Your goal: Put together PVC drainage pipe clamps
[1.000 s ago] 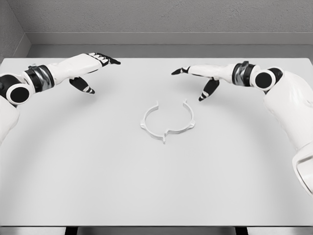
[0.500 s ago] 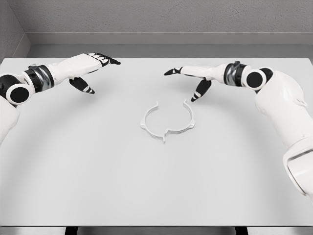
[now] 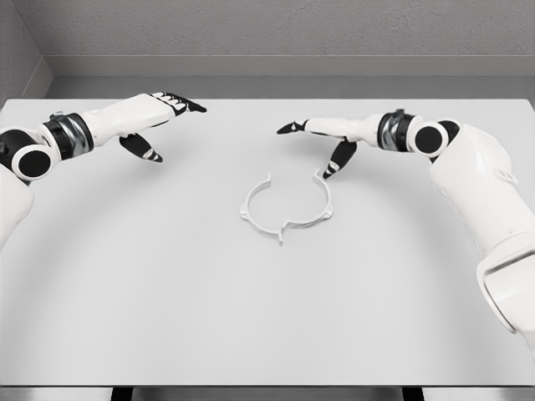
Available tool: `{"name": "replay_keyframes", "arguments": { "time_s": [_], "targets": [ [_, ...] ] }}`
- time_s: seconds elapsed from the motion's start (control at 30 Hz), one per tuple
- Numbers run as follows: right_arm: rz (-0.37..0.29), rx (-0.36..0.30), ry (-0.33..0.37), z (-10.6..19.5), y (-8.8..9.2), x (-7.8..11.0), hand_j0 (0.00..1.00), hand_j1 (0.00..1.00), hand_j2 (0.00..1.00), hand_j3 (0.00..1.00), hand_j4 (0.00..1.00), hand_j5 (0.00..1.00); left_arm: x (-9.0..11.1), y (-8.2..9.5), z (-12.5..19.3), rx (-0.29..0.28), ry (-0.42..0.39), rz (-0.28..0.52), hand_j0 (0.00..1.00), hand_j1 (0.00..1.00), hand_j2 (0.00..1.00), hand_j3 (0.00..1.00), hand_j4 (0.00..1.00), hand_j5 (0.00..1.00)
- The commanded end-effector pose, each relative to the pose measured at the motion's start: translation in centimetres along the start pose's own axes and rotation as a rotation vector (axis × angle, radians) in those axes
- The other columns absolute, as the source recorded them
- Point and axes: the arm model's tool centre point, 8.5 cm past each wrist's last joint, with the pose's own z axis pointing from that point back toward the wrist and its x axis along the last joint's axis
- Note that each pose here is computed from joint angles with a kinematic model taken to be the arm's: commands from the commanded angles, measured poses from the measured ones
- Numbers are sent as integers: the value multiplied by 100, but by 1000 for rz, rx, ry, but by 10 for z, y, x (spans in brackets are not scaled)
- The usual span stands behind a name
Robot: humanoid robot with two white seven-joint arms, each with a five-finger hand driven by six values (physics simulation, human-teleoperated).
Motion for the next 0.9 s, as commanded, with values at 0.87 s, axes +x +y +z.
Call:
{"name": "replay_keyframes", "arguments": {
  "time_s": [0.87],
  "targets": [
    [38, 12, -54, -19, -7, 26, 100, 100, 100, 100, 100, 100, -1, 1, 1, 5, 2, 7, 100, 100, 100, 100, 100, 100]
  ]
}}
